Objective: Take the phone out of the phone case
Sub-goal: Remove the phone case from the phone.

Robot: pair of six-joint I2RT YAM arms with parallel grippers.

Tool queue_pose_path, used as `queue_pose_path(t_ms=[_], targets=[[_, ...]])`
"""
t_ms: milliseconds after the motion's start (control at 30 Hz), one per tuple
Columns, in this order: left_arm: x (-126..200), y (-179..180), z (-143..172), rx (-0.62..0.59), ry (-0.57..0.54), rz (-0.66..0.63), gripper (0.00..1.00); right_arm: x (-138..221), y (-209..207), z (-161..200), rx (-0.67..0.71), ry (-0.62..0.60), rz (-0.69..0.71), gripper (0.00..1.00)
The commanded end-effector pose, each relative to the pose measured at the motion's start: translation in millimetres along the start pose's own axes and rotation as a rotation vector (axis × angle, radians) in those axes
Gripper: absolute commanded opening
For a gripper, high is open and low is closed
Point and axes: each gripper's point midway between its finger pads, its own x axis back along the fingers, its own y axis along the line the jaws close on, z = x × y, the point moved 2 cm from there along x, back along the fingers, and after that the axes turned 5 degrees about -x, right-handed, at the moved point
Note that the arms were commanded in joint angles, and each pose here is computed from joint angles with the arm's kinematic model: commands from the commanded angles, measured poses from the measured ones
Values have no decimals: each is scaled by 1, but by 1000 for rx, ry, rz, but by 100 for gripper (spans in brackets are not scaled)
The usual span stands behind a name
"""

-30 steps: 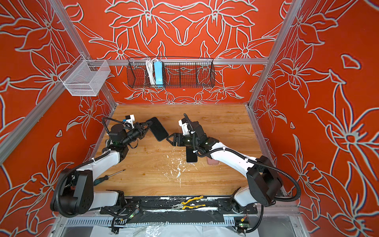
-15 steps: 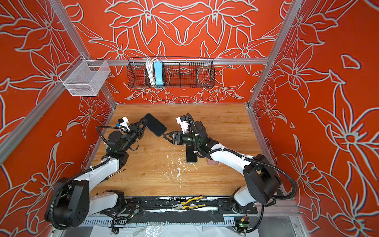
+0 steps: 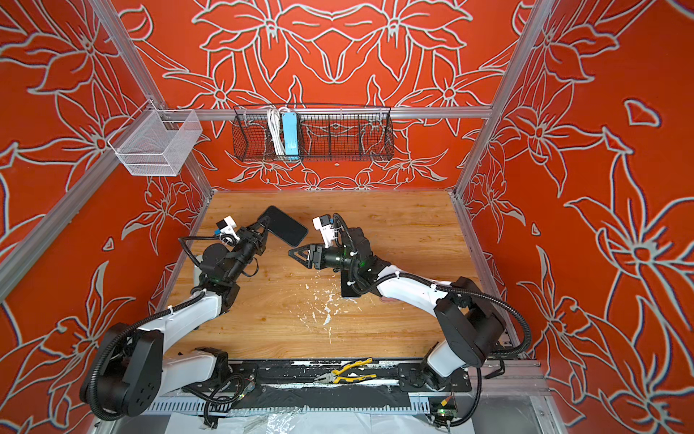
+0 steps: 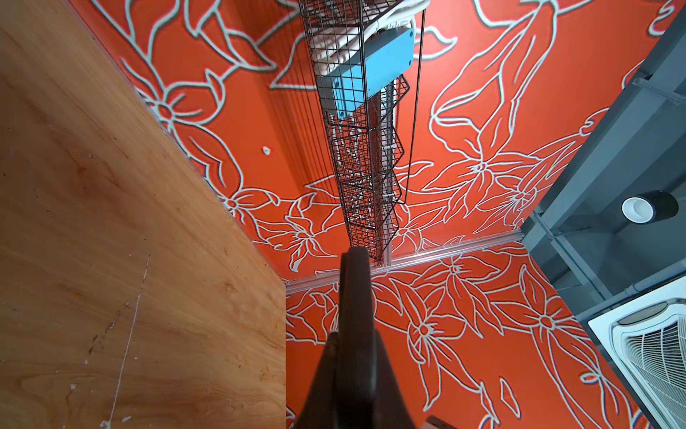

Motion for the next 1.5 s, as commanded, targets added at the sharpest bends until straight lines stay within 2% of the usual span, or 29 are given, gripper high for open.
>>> queue_pose_path(t_ms=[0, 367, 500, 700, 833, 1267, 1467], targets=[[-1, -35, -7, 2, -35, 127, 0, -6, 13, -15, 17, -74, -34, 61], [-3, -32, -5, 50, -31, 151, 0, -14, 11, -21, 3, -133, -49, 56], [-3, -33, -5, 48, -35, 152, 0, -14, 17, -24, 17, -155, -66, 52], [-4, -34, -4, 47, -29, 154, 0, -16, 22, -26, 19, -177, -72, 41], [-4, -34, -4, 51, -28, 154, 0, -17, 22, -27, 18, -190, -70, 37], [-2, -38, 3, 54, -15, 162, 0, -23, 24, -34, 19, -230, -86, 35], [-1, -36, 4, 55, -12, 158, 0, -21, 23, -35, 28, -242, -67, 30]])
